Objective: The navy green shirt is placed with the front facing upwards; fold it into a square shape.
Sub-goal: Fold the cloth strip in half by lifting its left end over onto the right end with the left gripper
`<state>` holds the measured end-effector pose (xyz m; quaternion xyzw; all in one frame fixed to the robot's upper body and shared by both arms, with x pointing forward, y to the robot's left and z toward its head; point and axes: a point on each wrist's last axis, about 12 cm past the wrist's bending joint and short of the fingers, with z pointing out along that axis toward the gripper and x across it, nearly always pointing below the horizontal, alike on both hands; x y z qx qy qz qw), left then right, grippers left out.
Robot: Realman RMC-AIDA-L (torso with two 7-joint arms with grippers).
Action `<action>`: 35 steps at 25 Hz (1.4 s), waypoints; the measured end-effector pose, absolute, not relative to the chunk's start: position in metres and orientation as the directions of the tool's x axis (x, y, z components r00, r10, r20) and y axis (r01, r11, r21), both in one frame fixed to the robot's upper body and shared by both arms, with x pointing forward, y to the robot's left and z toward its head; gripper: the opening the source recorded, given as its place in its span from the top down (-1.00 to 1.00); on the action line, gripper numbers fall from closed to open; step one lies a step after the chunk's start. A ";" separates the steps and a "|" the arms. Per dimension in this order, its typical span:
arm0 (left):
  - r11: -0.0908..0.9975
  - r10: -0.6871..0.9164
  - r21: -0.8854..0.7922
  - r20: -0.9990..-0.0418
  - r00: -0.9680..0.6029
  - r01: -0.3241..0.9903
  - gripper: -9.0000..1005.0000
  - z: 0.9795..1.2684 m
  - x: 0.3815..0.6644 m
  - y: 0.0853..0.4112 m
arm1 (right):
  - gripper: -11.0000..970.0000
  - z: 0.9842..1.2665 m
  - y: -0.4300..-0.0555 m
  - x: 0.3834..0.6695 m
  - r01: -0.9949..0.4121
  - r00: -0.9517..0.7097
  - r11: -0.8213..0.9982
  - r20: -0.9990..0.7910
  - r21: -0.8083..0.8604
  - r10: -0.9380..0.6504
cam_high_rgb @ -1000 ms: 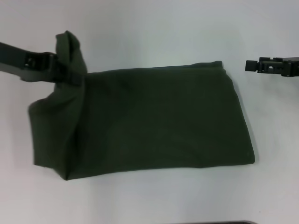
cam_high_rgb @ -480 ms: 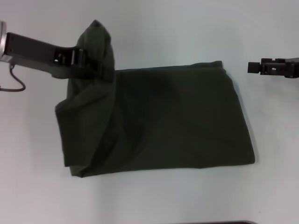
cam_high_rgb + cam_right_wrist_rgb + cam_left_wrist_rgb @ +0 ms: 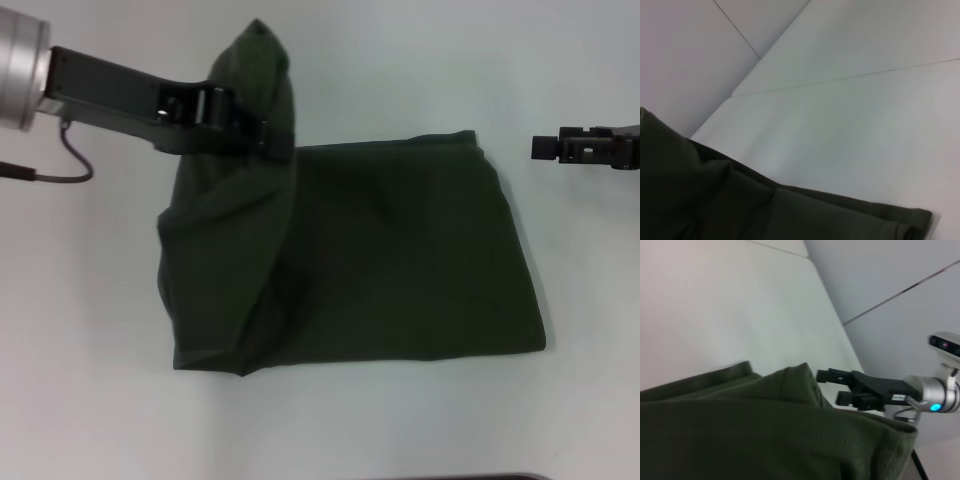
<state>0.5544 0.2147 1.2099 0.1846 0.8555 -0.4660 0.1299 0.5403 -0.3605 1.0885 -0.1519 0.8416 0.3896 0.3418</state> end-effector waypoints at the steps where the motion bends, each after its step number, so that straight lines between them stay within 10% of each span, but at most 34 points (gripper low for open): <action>1: 0.493 0.199 -0.750 -0.397 -0.896 0.442 0.93 1.210 0.555 0.212 | -0.95 1.088 -0.361 0.540 -0.521 -0.721 0.651 -0.693 0.553 0.011; 35: 0.397 0.189 -0.795 -0.417 -0.889 0.458 0.93 1.175 0.573 0.140 | -0.95 1.085 -0.413 0.498 -0.398 -0.708 0.723 -0.690 0.564 0.149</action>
